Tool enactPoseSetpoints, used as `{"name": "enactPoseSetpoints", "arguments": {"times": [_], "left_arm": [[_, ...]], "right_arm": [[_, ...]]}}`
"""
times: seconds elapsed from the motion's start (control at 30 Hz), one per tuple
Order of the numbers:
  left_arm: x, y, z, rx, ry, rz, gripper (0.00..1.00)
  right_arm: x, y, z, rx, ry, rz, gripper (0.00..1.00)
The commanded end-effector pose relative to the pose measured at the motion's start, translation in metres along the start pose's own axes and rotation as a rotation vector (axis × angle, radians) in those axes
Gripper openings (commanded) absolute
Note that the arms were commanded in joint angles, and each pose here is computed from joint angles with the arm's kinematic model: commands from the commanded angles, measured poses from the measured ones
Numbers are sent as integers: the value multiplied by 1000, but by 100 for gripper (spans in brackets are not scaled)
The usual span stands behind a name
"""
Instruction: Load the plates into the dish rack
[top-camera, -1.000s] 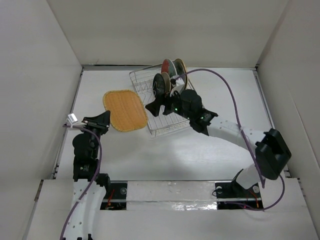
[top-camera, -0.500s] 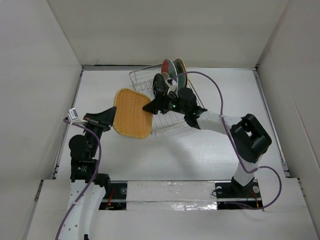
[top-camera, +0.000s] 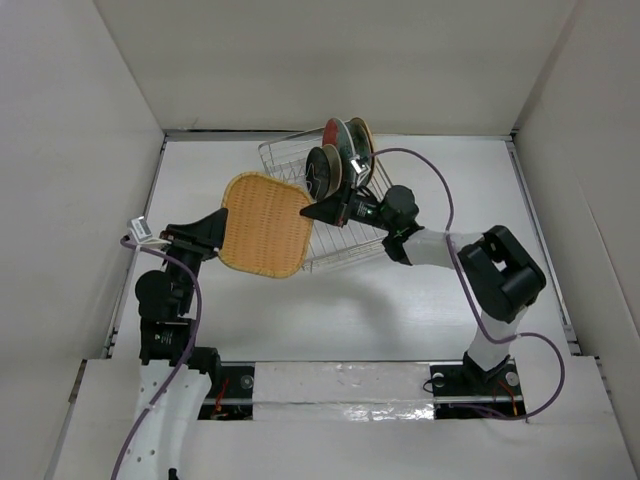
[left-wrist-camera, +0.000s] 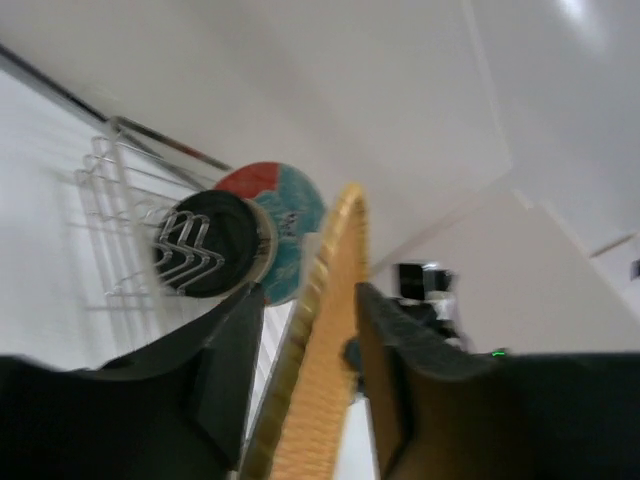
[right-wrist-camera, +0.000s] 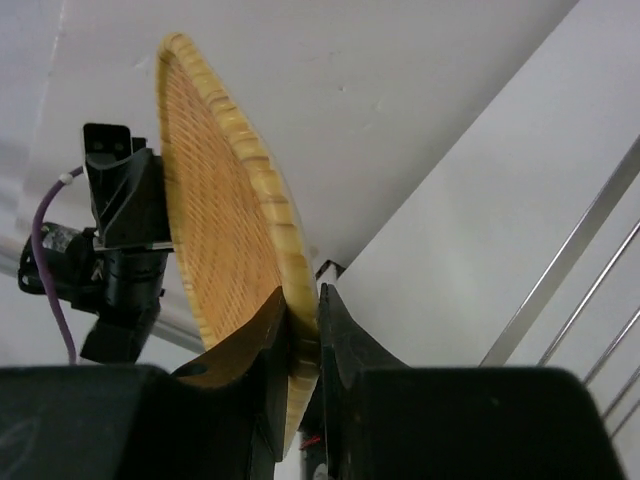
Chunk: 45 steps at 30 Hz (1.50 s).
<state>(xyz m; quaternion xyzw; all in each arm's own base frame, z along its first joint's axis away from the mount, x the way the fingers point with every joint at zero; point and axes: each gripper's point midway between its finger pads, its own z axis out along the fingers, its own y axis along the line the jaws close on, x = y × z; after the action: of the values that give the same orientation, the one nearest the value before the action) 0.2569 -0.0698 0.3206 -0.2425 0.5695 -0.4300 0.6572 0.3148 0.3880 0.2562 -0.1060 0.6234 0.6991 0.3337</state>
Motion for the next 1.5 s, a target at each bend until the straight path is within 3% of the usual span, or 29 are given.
{"name": "enactPoseSetpoints", "arguments": {"times": [0.0, 0.03, 0.13, 0.27, 0.43, 0.63, 0.93, 1.2, 1.47], "left_arm": [[-20, -20, -1, 7, -38, 128, 39], [-31, -21, -2, -14, -71, 203, 50], [-43, -19, -5, -75, -95, 295, 66], [-56, -16, -9, -132, -121, 403, 72], [-57, -26, -13, -105, -114, 430, 72], [-16, -32, -14, 9, 56, 497, 60], [10, -19, -15, 30, 141, 537, 53], [13, -21, -17, 39, 153, 541, 53], [15, -20, -16, 41, 160, 540, 53]], "right_arm": [[-47, 60, -6, -38, -139, -294, 0], [-47, 40, -9, 85, -116, -316, 0], [-84, 48, -17, 245, -213, -394, 0], [-117, 50, -19, 342, -279, -452, 0], [-172, 42, -15, 513, -408, -527, 0], [-221, 27, -16, 831, -583, -716, 0], [-258, 5, -20, 1119, -665, -914, 0], [-257, -22, 2, 1192, -666, -1001, 0], [-265, -13, 30, 1140, -708, -1046, 0]]}}
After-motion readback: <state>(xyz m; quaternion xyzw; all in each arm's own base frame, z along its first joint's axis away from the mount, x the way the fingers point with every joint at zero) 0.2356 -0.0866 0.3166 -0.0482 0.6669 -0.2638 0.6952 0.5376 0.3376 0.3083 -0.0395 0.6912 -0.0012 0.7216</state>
